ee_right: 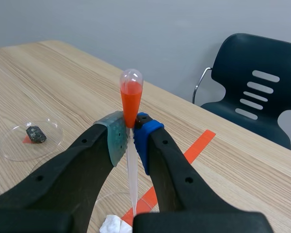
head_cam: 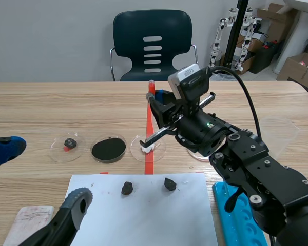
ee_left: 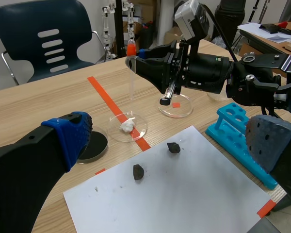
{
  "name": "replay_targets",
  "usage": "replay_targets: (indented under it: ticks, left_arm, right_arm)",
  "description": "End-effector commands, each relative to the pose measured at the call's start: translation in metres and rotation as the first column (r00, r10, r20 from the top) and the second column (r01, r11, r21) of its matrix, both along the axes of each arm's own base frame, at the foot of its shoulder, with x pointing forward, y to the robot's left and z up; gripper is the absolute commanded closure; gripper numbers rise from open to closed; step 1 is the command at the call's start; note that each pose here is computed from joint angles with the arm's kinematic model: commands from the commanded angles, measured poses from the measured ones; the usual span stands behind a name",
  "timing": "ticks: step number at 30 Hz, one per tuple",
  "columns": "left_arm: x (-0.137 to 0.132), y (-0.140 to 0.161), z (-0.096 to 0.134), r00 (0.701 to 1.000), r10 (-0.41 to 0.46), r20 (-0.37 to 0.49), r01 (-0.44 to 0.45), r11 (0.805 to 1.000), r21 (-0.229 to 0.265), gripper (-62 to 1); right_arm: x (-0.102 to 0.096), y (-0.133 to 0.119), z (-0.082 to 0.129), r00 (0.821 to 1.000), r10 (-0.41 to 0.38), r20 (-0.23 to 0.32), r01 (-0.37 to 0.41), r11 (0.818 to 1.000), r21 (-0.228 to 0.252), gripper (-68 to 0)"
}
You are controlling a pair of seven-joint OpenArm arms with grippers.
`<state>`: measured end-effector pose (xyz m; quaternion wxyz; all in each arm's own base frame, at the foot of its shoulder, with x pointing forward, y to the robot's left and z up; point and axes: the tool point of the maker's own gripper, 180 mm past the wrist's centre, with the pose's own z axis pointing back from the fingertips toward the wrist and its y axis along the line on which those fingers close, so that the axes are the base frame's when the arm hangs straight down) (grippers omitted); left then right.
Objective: Squeeze the dropper onto the mineral
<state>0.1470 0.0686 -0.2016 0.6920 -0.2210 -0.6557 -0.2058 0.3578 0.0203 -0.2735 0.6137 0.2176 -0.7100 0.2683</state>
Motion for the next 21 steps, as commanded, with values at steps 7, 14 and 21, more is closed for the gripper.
replay_targets:
  ticks: [7, 14, 21]
  left_arm:
    - [0.0001, -0.0007, 0.0046, 1.0, 0.002, 0.012, -0.002, 1.0, -0.019, -62.3]
    - [0.0001, -0.0007, 0.0046, 1.0, 0.002, 0.012, -0.002, 1.0, -0.019, -62.3]
    - [0.0001, -0.0007, 0.0046, 1.0, 0.002, 0.012, -0.002, 1.0, -0.019, -62.3]
  right_arm:
    - [0.0065, 0.0049, 0.0174, 0.999, 0.005, 0.04, -0.007, 0.999, 0.04, -3.3]
    - [0.0065, 0.0048, 0.0173, 0.999, 0.005, 0.04, -0.007, 0.999, 0.039, -3.3]
    - [0.0065, 0.0048, 0.0173, 0.999, 0.005, 0.04, -0.007, 0.999, 0.039, -1.9]
